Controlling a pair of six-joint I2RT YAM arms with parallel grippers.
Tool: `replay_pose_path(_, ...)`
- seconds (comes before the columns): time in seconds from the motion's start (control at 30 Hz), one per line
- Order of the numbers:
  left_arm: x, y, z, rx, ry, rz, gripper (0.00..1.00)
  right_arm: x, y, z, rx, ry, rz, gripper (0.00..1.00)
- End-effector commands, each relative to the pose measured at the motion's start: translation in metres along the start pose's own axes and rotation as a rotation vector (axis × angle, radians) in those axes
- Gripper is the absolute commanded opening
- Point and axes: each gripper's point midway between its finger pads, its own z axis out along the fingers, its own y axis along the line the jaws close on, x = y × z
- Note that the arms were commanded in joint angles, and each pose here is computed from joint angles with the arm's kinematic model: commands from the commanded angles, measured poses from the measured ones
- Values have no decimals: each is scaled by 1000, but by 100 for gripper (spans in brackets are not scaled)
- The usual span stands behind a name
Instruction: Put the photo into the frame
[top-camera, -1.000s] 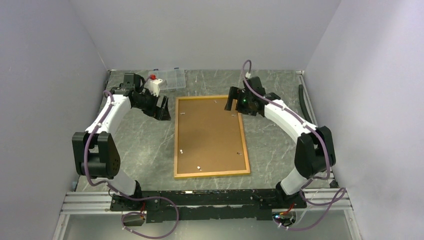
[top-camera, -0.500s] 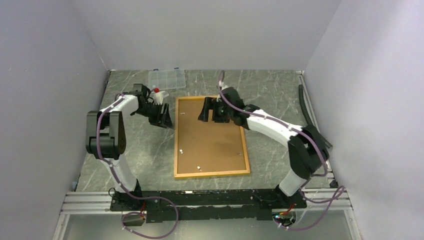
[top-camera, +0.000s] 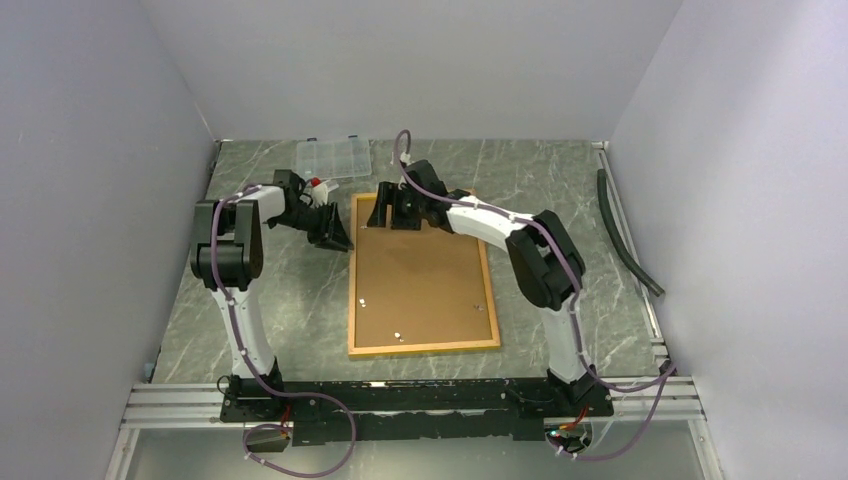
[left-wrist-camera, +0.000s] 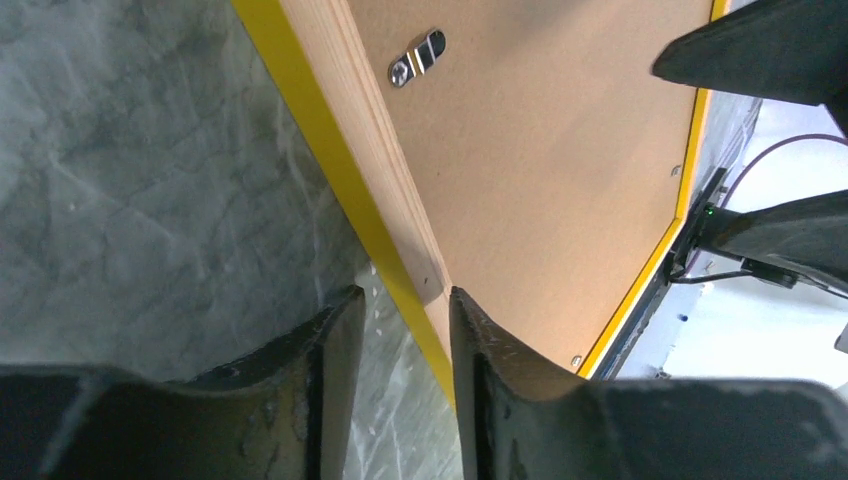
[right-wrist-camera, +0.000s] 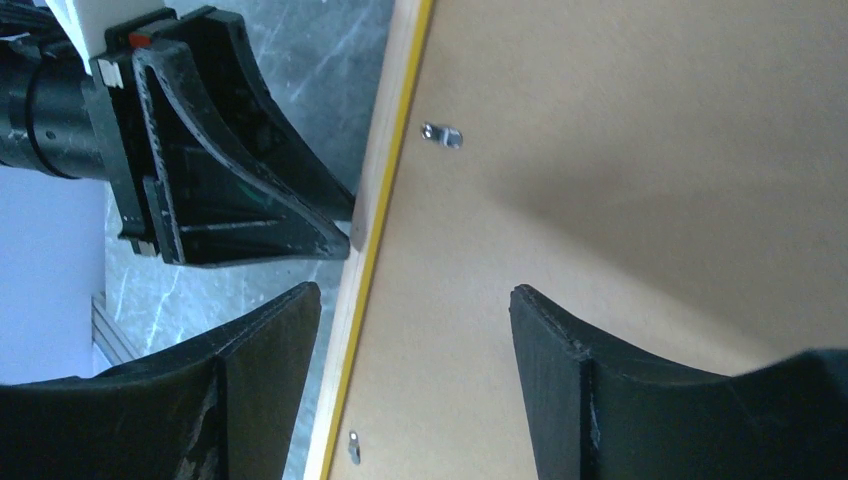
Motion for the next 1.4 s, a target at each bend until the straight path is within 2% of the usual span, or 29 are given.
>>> replay_pose_path(0.0, -17, -8, 3, 73, -31, 11, 35, -22, 21, 22, -73, -19, -42, 71)
replay_pose_path(0.2, -16, 3, 11, 62, -18, 3, 22, -35, 18, 51, -81, -12, -86, 67)
replay_pose_path(0.4, -11, 7, 12, 54, -11, 7, 12, -33, 12, 66, -115, 5, -69, 54)
replay_pose_path(0.6, -8, 3, 10, 60, -12, 13, 10, -29, 8, 71, -125, 10, -83, 47)
replay_pose_path(1.07, -7, 4, 10, 57, -7, 10, 8, -25, 5, 82, -161, 36, -96, 47)
replay_pose_path(1.37, -9, 2, 8, 52, -10, 18, 7, -16, 8, 74, -182, 68, -102, 42)
